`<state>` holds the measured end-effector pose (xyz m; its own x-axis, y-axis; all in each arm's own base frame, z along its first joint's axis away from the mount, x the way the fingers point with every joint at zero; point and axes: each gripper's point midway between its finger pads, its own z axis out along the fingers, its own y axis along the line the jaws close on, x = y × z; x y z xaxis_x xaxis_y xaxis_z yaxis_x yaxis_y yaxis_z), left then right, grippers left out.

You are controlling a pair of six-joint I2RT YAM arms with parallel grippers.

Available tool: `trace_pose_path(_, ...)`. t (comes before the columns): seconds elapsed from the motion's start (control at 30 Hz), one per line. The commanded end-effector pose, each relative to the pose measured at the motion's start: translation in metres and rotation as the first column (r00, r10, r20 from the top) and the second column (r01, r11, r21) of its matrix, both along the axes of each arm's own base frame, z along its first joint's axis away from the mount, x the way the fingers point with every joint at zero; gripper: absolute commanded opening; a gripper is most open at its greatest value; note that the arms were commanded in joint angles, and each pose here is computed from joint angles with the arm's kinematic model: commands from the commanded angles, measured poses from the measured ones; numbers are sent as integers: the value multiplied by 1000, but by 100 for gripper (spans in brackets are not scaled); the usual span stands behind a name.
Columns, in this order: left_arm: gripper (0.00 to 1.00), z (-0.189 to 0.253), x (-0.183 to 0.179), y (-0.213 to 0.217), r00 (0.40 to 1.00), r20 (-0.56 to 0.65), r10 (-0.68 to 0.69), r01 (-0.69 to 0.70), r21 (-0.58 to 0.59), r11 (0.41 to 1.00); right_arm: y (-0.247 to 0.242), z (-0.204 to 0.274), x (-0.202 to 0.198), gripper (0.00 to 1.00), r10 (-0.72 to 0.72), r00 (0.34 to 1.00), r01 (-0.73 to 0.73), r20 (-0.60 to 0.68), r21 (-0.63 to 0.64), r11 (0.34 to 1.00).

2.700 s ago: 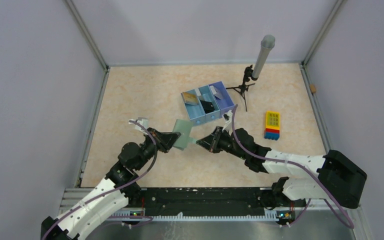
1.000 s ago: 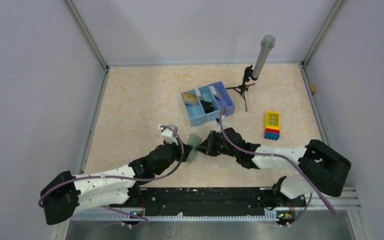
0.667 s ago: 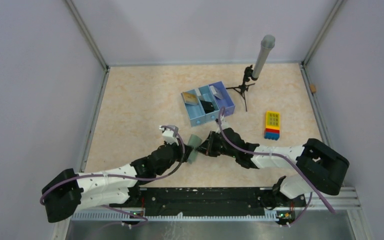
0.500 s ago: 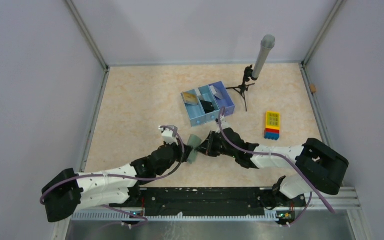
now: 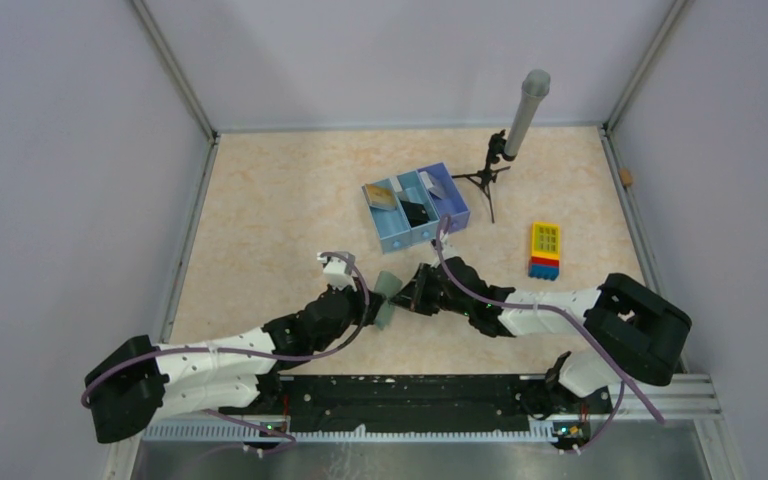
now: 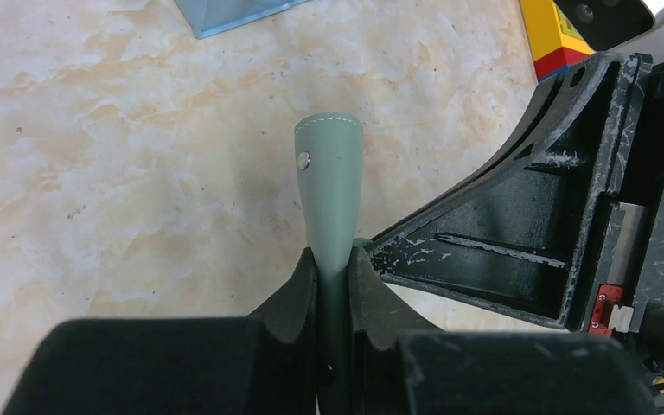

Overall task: Put the credit cards into the card holder
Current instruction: Close the card holder at the center of the board.

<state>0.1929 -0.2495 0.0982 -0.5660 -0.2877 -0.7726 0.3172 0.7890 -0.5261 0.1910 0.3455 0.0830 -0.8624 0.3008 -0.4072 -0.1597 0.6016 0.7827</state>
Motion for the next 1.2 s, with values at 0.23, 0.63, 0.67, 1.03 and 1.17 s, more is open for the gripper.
trace_pose_path(0.23, 0, 27, -6, -23, 998, 14, -55, 57, -128, 990, 19, 45, 15, 14, -18, 997, 8, 70, 139, 990)
trace_pose_path(0.63, 0, 20, -4, -18, 1000, -17, -17, 15, -113, 993, 12, 51, 15, 20, -45, 996, 32, 82, 148, 989)
trace_pose_path(0.67, 0, 20, -3, -16, 1000, -23, -6, 3, -110, 994, 11, 51, 14, 21, -44, 996, 32, 83, 146, 989)
trace_pose_path(1.03, 0, 12, 1, -7, 995, -72, 66, -71, -80, 994, 5, 42, 14, 13, -59, 995, 50, 76, 119, 992)
trace_pose_path(1.17, 0, 9, 2, -6, 994, -80, 80, -85, -69, 994, 5, 38, 14, 12, -53, 996, 45, 77, 102, 994)
